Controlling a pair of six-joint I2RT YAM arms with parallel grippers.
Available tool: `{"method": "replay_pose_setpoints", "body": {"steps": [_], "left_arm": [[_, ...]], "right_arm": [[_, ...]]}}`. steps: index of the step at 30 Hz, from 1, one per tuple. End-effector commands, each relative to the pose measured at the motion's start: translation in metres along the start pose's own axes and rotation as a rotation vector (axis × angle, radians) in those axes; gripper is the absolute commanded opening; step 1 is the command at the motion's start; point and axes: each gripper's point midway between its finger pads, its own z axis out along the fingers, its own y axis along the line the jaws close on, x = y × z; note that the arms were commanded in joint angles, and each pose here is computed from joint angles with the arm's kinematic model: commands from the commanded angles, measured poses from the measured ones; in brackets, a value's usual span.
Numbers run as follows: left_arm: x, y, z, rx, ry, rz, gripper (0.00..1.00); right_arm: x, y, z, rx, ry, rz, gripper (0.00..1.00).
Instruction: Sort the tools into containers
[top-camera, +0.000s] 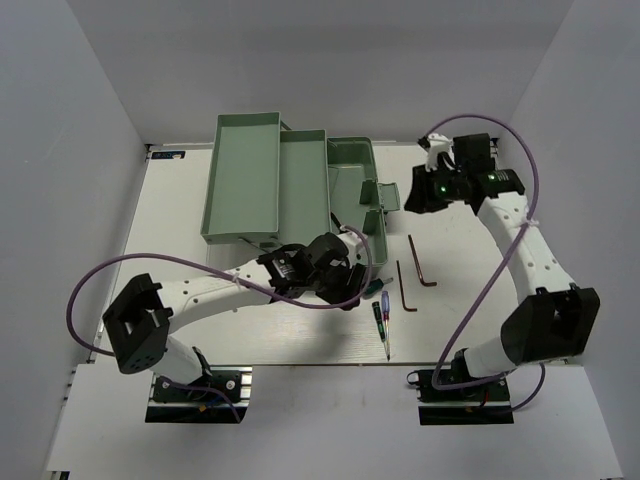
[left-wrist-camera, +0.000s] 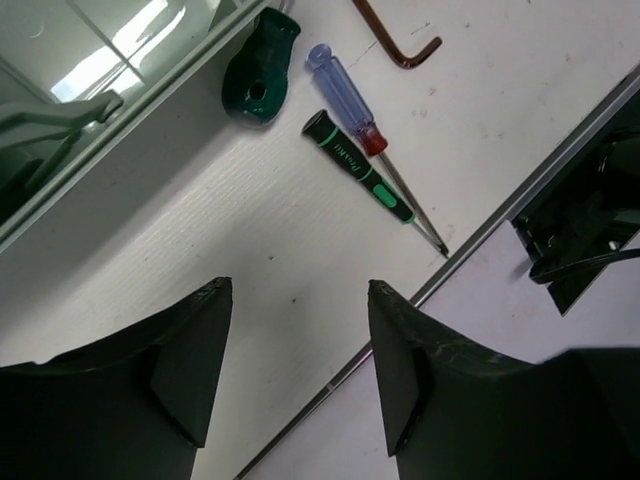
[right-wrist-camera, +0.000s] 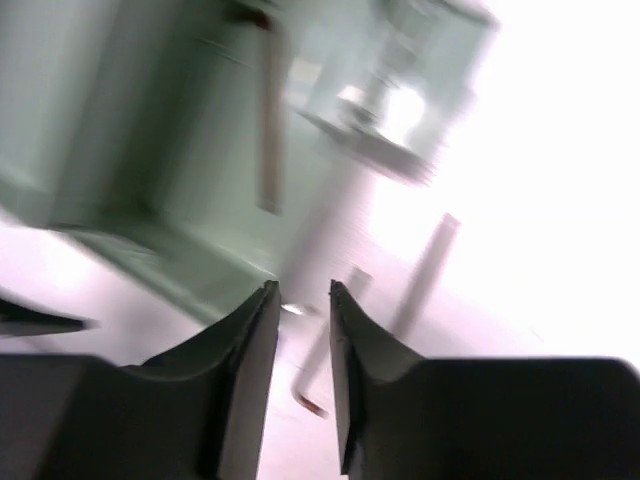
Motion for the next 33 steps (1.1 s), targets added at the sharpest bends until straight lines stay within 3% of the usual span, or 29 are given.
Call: {"method": "replay_pose_setpoints", "body": {"steps": [1, 4, 7, 9, 14, 21, 24, 25, 28, 32, 33], "left_arm": [[-0.027, -0.022, -0.008, 0.044, -0.071, 0.024, 0.66], [-0.025, -0.021, -0.002, 0.038, -0.059, 0.023, 0.57], [-0.027, -0.027, 0.005, 0.054, -0.051, 0.039, 0.49], [-0.028, -0.032, 0.010, 0.059, -0.047, 0.045, 0.49], [-0.036, -0.037, 0.006, 0.052, -0.067, 0.051, 0.65], [-0.037, -0.035, 0.001, 0.024, -0.081, 0.045, 0.66], [-0.036, -0.037, 0.001, 0.023, -0.082, 0.042, 0.66], [-0.036, -0.041, 0.002, 0.029, -0.079, 0.048, 0.66], [-0.037, -0.046, 0.007, 0.026, -0.077, 0.055, 0.66], [-0.039, -0.051, 0.018, 0.027, -0.066, 0.073, 0.65], [-0.034, -0.056, 0.025, 0.035, -0.043, 0.081, 0.65]], "right_arm": [[0.084, -0.057, -0.010, 0.255, 0.247, 0.019, 0.32], [0.137, -0.075, -0.012, 0.311, 0.334, 0.005, 0.32], [0.173, -0.076, 0.003, 0.275, 0.392, -0.001, 0.39], [0.188, -0.079, 0.020, 0.257, 0.419, 0.018, 0.46], [0.192, -0.088, 0.044, 0.249, 0.448, 0.089, 0.53], [0.204, -0.095, 0.070, 0.269, 0.486, 0.108, 0.53], [0.219, -0.102, 0.075, 0.318, 0.516, 0.106, 0.41], [0.221, -0.101, 0.078, 0.320, 0.520, 0.096, 0.27], [0.233, -0.110, 0.072, 0.397, 0.554, 0.095, 0.00], [0.237, -0.110, 0.058, 0.416, 0.563, 0.104, 0.00], [0.221, -0.110, 0.051, 0.416, 0.507, 0.095, 0.00]]}}
